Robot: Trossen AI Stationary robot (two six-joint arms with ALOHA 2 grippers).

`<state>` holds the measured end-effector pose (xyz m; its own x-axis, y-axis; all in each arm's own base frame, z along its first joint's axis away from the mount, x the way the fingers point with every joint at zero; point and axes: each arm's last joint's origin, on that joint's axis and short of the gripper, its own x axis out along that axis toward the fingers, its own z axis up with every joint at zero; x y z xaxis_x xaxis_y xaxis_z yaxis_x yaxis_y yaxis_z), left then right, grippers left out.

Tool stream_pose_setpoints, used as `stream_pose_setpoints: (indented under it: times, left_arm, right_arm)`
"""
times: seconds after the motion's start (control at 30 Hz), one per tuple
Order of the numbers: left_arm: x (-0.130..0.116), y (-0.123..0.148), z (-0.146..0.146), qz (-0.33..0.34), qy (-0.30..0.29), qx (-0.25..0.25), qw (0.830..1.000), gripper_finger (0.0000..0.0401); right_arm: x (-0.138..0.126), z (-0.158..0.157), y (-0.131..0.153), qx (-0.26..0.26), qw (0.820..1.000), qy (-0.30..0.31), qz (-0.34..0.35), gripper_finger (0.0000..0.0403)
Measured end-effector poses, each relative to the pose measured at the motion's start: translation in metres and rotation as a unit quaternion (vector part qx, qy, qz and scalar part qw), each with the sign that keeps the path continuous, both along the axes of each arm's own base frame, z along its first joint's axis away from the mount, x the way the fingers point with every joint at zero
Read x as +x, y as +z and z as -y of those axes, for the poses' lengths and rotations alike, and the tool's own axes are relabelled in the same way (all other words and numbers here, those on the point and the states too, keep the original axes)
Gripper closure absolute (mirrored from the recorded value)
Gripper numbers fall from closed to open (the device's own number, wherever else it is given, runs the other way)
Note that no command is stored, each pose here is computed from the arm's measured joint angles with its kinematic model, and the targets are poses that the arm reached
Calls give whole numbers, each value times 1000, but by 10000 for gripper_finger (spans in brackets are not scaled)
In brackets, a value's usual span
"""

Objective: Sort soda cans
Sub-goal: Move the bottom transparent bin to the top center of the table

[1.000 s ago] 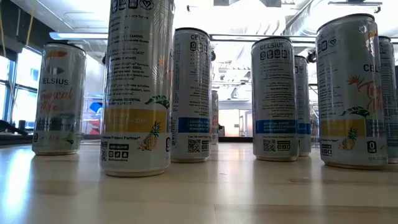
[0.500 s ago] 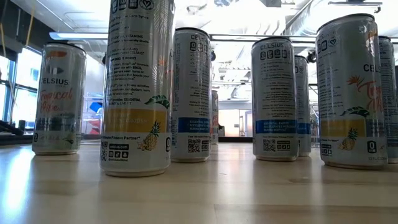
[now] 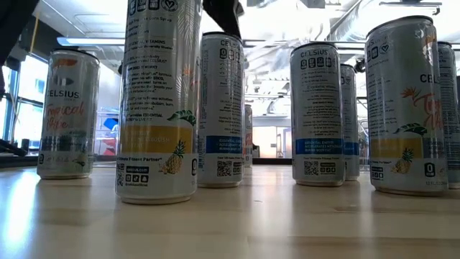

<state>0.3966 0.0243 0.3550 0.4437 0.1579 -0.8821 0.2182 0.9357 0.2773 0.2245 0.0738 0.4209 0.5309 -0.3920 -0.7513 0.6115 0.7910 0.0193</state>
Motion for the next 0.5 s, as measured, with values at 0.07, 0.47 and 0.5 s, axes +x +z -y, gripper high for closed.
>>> stream_pose_setpoints:
  times: [0.07, 0.47, 0.5]
  left_arm:
    - [4, -7, -4, -11, 2, -14, 1000, 401]
    - [11, -50, -8, -79, 50, -47, 995, 401]
    - [11, -56, -8, -84, 52, -48, 994, 401]
  right_arm:
    - [0, 0, 0, 2, 1000, -3, 2, 92]
    - [0, 0, 0, 4, 1000, -6, 3, 92]
    - [0, 0, 0, 4, 1000, -6, 3, 92]
